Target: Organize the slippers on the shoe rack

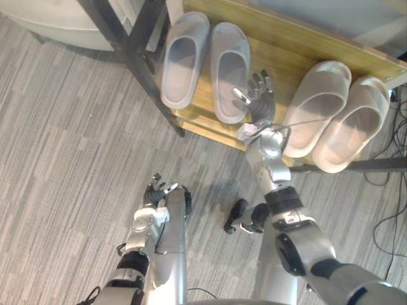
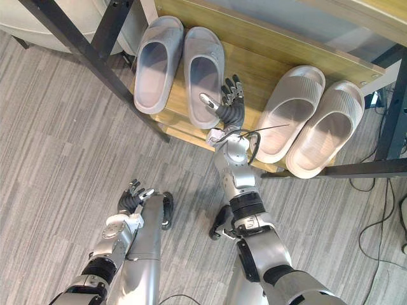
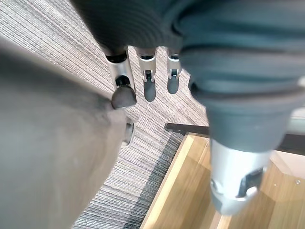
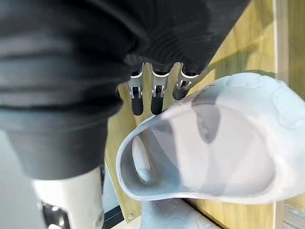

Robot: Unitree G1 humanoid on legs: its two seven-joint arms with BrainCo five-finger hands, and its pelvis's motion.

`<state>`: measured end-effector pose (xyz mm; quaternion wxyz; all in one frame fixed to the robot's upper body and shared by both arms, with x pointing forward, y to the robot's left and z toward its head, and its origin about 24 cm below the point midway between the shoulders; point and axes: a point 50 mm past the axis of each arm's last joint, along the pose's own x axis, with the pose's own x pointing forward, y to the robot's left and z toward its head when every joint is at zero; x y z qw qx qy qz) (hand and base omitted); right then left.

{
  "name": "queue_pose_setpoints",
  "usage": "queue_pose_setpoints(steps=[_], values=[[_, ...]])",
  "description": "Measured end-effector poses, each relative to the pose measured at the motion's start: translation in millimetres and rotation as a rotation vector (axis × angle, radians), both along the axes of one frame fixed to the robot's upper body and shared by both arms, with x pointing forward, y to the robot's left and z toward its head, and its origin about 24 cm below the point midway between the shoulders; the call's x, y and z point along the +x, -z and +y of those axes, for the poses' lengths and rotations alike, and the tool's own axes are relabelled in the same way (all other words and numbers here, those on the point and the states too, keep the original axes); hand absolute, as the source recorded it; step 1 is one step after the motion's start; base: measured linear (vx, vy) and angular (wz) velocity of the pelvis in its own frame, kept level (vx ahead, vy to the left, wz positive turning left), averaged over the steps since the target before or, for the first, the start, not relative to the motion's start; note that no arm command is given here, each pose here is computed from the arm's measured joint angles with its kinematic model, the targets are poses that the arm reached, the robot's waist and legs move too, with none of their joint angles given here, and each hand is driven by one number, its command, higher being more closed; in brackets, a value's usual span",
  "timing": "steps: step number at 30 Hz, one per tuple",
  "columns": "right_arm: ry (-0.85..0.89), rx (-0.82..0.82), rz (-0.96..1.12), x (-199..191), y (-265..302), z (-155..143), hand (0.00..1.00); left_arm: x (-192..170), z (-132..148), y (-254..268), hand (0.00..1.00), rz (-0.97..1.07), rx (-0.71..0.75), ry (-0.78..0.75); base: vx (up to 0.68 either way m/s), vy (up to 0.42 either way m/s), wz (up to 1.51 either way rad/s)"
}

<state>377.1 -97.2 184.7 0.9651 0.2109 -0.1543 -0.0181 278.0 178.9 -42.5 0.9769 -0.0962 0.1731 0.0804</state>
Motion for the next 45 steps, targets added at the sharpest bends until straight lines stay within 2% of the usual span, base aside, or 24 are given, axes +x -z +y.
queue_pose_setpoints(steps=[11,23,31,39,45], values=[[-0.054,0.126,0.033,4,1,15,0.00,-1,0,2,0.00,0.012,-0.011,-0.020,0.00,0.003,-0.01],[-0.104,0.097,0.062,4,6,31,0.00,2,-6,3,0.00,0.029,-0.015,-0.029,0.00,0.001,0.01],[-0.107,0.092,0.057,5,4,33,0.00,3,-6,2,0.00,0.028,-0.021,-0.039,0.01,-0.008,0.05],[-0.080,-0.027,0.060,6,4,29,0.00,2,-5,5,0.00,0.046,-0.040,-0.070,0.00,0.000,0.00],[-0.038,-0.123,0.011,-9,15,20,0.00,-4,-5,13,0.00,0.085,-0.047,-0.079,0.02,0.036,-0.02]])
